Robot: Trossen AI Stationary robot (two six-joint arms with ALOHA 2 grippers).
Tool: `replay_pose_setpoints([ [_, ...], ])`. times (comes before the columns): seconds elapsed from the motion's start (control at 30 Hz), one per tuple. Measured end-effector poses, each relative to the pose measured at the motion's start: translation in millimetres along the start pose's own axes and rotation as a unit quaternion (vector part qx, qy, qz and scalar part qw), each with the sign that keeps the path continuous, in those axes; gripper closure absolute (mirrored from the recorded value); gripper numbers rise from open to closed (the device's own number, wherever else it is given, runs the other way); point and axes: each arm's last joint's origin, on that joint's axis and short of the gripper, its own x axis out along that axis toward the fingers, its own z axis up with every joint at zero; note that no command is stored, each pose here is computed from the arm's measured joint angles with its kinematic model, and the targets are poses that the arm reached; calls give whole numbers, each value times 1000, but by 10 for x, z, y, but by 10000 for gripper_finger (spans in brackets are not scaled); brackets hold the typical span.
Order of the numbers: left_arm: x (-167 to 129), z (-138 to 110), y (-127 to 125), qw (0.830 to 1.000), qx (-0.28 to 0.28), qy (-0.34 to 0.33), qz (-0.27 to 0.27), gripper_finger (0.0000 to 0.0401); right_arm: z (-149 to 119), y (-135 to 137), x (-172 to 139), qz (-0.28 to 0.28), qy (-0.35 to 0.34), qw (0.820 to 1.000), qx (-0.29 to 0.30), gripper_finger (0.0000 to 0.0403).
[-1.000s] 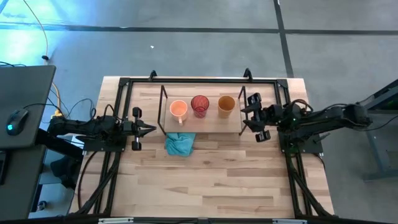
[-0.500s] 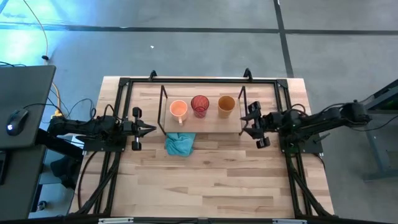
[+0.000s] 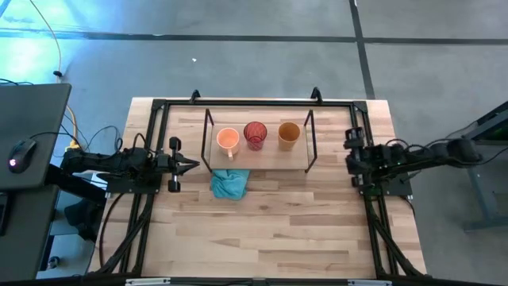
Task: Stack small to large cups/mugs on shelf
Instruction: Return to Home Position
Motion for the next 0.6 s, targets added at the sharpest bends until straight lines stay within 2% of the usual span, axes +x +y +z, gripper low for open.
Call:
replay_pose_setpoints([
  [0.17, 0, 1, 0, 1000, 0, 0, 0, 389, 68, 15, -25, 9, 3, 1000, 3, 226],
  [0.37, 0, 1, 0, 1000, 0, 0, 0, 389, 237, 44, -62, 31, -53, 997, -35, 226],
  [0.6, 0, 1, 0, 1000, -14, 0, 0, 389, 306, 42, -107, 31, -54, 997, -45, 226],
])
